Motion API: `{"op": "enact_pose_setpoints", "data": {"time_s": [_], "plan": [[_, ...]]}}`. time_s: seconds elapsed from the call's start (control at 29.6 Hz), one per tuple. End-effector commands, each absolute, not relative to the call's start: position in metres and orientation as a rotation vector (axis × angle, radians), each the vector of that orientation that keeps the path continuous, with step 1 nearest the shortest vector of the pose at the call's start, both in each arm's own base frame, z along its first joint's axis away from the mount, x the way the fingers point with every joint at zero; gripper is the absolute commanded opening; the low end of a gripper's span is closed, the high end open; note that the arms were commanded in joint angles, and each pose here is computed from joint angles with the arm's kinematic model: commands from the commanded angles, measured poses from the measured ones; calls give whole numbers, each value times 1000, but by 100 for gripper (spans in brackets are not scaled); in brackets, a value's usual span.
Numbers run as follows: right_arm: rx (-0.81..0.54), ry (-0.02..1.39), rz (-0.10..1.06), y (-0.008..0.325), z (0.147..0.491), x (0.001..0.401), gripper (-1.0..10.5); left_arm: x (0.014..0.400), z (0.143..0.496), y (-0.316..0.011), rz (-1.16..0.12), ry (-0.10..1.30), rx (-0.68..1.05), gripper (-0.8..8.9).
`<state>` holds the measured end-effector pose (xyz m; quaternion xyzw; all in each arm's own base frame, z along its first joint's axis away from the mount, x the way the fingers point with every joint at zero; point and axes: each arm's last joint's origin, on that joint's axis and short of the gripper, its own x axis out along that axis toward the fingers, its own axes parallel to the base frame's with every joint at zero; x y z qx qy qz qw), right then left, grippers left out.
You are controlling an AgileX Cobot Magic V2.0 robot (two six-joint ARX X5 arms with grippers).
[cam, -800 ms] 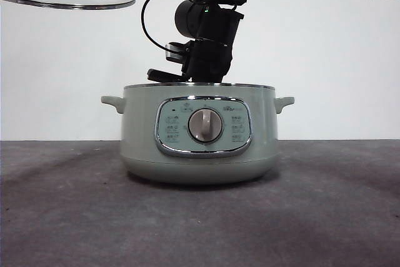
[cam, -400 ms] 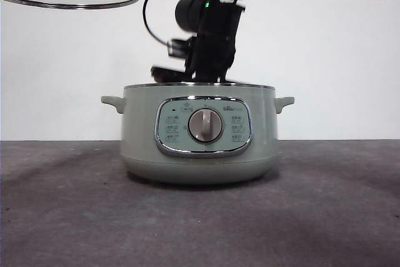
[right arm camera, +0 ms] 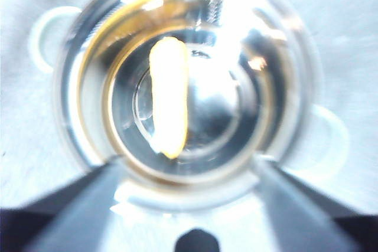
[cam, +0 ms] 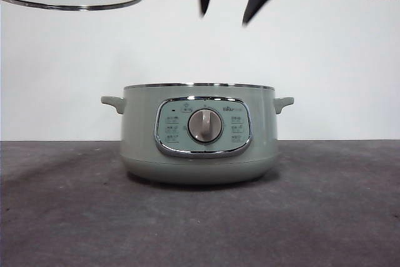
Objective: Pick up the corn,open the lid,put the corn in the pot,close the lid
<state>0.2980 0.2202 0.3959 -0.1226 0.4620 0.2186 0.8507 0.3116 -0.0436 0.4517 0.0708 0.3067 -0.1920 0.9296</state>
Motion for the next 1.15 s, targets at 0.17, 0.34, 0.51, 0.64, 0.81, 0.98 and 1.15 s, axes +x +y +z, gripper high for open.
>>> {"op": "enact_pose_setpoints", "data": {"time_s": [0.17, 0.34, 0.51, 0.64, 0.81, 0.98, 1.15], "plan": [[-303, 913, 420, 186, 439, 242, -8, 311, 449, -74, -489, 620, 138, -13], [-285, 875, 449, 159, 452, 201, -8, 320, 431, -109, -569, 683, 156, -13], [-271, 895, 441, 132, 441, 166, -7, 333, 407, -142, -631, 760, 160, -13], [-262, 931, 423, 103, 415, 130, -7, 342, 381, -176, -691, 819, 192, -13], [-211, 955, 395, 72, 383, 94, -7, 350, 358, -208, -707, 833, 243, -12], [-190, 948, 389, 56, 364, 74, -7, 356, 337, -226, -720, 881, 241, -13], [-180, 906, 408, 47, 365, 63, -7, 365, 320, -233, -708, 905, 244, -13]]}}
